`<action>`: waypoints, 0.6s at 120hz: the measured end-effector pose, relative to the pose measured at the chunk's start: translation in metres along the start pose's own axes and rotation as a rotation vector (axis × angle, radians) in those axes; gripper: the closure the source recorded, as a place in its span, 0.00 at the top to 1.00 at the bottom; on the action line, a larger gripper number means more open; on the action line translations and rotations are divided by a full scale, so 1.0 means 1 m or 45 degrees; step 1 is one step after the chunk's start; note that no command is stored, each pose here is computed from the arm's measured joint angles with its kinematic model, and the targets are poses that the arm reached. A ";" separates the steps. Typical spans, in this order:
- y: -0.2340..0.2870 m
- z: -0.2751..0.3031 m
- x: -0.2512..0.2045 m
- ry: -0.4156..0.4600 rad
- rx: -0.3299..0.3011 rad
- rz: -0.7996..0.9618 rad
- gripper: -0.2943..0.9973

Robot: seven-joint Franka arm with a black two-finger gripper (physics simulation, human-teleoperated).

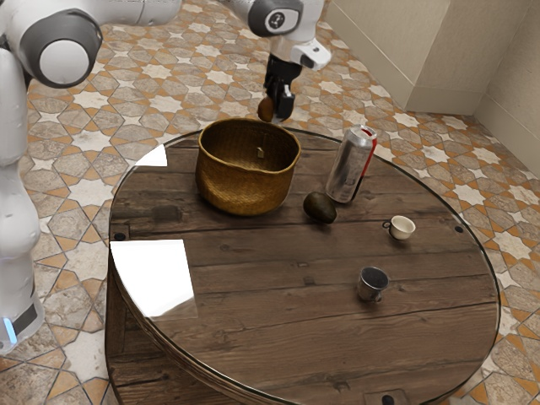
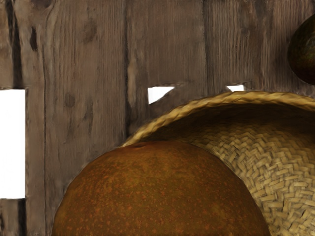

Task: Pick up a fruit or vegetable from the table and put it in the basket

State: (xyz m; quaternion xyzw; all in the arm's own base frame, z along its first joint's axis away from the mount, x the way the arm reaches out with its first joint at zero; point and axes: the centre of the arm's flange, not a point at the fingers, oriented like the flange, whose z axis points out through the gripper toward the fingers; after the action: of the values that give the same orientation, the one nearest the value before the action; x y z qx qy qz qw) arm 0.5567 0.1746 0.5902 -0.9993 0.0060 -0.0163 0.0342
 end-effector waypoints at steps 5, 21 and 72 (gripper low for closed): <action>0.002 0.008 0.003 -0.025 -0.010 0.007 0.47; 0.047 0.022 0.018 -0.067 -0.031 0.112 0.46; 0.032 0.039 0.013 -0.088 -0.080 0.077 0.72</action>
State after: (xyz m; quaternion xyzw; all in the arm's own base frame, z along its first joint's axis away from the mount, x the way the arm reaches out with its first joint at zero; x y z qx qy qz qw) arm 0.5707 0.1455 0.5498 -0.9992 0.0354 0.0195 0.0036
